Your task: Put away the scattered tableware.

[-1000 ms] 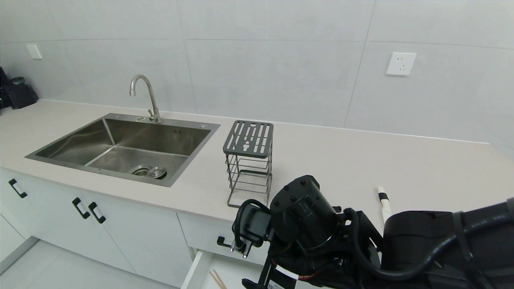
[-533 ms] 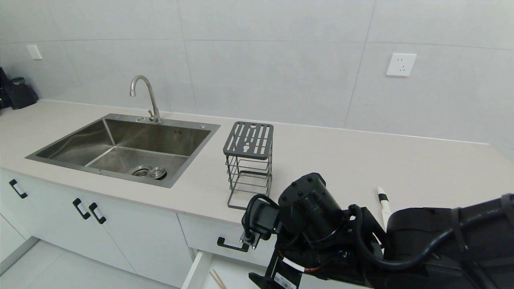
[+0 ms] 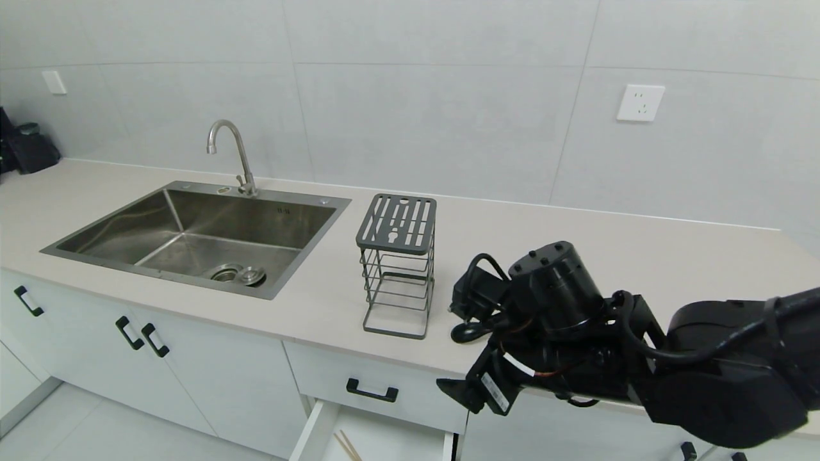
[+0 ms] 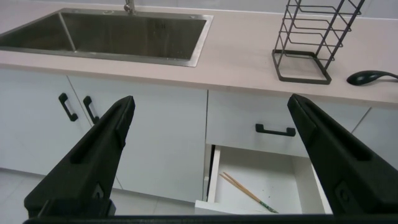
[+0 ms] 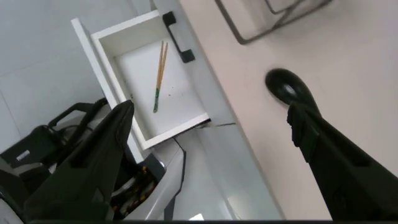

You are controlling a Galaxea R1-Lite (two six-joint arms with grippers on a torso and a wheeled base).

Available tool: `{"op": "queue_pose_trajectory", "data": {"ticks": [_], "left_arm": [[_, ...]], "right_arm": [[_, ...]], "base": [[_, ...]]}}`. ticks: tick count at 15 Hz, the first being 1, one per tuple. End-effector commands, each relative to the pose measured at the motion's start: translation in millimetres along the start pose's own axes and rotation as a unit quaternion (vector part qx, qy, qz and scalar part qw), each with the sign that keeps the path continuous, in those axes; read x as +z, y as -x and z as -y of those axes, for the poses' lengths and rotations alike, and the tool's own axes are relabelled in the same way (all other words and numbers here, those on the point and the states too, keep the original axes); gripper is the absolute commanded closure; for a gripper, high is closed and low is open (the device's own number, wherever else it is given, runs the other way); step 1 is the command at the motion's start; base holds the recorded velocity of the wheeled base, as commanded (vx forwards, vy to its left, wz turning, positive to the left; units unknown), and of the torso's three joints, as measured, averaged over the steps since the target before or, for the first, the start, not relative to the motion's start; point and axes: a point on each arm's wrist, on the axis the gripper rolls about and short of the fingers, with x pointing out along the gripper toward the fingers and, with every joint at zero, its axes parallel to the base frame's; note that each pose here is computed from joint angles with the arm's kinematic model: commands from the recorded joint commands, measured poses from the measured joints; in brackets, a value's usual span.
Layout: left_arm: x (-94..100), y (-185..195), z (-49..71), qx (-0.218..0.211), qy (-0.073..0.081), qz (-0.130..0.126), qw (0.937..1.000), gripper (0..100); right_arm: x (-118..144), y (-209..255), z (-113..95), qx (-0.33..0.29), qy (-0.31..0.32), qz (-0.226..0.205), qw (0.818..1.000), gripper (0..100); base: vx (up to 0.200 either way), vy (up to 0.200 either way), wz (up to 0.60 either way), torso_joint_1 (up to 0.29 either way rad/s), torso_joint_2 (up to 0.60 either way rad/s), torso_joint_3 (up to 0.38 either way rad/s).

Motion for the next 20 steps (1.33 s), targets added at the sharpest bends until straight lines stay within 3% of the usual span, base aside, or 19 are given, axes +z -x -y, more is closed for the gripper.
{"op": "queue_pose_trajectory", "data": {"ticks": [1, 3, 12, 16, 20], "left_arm": [[0.0, -0.1, 0.0, 0.000, 0.000, -0.001, 1.0000, 0], [0.0, -0.1, 0.0, 0.000, 0.000, -0.001, 1.0000, 0], [0.0, -0.1, 0.0, 0.000, -0.001, -0.001, 1.0000, 0], [0.0, -0.1, 0.0, 0.000, 0.000, -0.001, 1.0000, 0], [0.0, -0.1, 0.0, 0.000, -0.001, -0.001, 1.0000, 0]], "right_arm": [[-21.8, 12.2, 21.5, -0.007, -0.035, -0.012, 0.999, 0], [-25.2, 12.9, 30.9, -0.017, -0.047, -0.015, 0.999, 0], [-27.4, 10.4, 37.7, -0.027, -0.054, -0.018, 0.998, 0], [-26.5, 9.9, 73.9, -0.066, -0.054, -0.013, 0.996, 0], [-19.3, -12.3, 92.7, -0.076, -0.037, -0.017, 0.996, 0]], "base": [[0.000, 0.000, 0.00, 0.000, 0.00, 0.000], [0.000, 0.000, 0.00, 0.000, 0.00, 0.000], [0.000, 0.000, 0.00, 0.000, 0.00, 0.000], [0.000, 0.000, 0.00, 0.000, 0.00, 0.000], [0.000, 0.000, 0.00, 0.000, 0.00, 0.000]]}}
